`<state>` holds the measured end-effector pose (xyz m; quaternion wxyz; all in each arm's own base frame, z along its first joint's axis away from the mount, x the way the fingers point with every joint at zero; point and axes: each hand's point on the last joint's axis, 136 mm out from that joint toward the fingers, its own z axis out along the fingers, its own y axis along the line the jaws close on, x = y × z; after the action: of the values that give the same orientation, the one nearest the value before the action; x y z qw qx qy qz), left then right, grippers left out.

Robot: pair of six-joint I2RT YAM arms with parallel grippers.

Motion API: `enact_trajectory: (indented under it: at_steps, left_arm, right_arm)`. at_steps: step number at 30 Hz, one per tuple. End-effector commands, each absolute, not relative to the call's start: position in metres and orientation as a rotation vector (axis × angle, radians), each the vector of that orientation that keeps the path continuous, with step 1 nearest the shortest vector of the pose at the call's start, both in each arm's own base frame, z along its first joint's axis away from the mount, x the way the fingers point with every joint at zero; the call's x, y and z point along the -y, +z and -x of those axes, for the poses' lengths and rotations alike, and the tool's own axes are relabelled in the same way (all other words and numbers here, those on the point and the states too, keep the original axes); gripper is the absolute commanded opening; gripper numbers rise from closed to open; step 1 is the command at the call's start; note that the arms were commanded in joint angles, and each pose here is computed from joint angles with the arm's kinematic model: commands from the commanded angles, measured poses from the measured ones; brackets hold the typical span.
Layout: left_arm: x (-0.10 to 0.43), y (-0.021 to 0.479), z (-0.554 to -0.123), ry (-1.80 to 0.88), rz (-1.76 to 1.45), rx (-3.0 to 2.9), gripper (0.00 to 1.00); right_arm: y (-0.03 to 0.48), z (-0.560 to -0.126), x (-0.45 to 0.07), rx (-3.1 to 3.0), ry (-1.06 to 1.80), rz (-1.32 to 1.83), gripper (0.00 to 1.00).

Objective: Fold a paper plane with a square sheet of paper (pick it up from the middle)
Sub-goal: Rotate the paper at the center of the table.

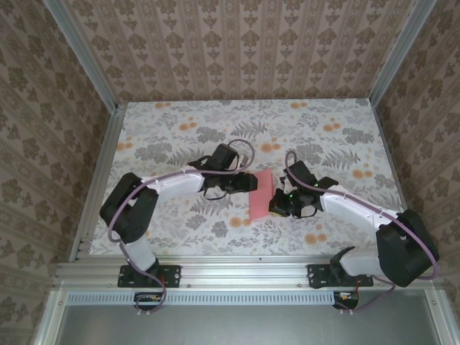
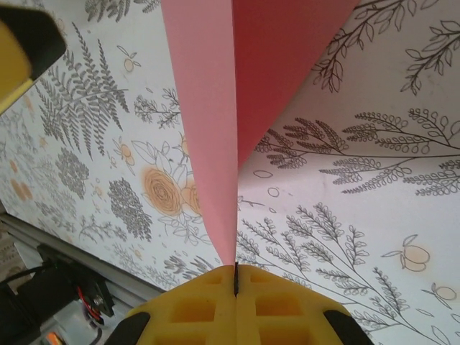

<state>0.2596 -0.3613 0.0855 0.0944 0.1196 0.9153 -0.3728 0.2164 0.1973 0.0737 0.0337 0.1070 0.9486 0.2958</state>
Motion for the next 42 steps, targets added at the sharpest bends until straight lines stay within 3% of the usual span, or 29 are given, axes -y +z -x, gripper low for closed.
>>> enact_trajectory:
  at_steps: [1,9,14,22,27,35,42]
  left_arm:
    - [0.371,0.077,-0.262,-1.140,-0.346,-2.731,0.43]
    - [0.374,0.051,-0.266,-1.098,-0.325,-2.794,0.26]
    - [0.372,0.042,-0.265,-1.076,-0.318,-2.817,0.24]
    - [0.359,0.019,-0.261,-0.967,-0.295,-2.895,0.20]
    - [0.359,0.013,-0.260,-0.953,-0.289,-2.910,0.19]
    - [0.359,0.012,-0.260,-0.948,-0.290,-2.914,0.19]
    - [0.369,0.038,-0.262,-1.051,-0.295,-2.850,0.23]
  right_arm:
    - [0.072,-0.208,-0.195,-2.970,0.928,-0.283,0.00]
    - [0.070,-0.216,-0.198,-2.958,0.956,-0.288,0.00]
    - [0.068,-0.218,-0.199,-2.958,0.949,-0.293,0.03]
    - [0.072,-0.223,-0.197,-2.913,0.943,-0.344,0.17]
    - [0.070,-0.224,-0.197,-2.897,0.958,-0.386,0.12]
    - [0.065,-0.223,-0.194,-2.911,0.932,-0.427,0.12]
    - [0.049,-0.222,-0.188,-2.985,0.779,-0.444,0.06]
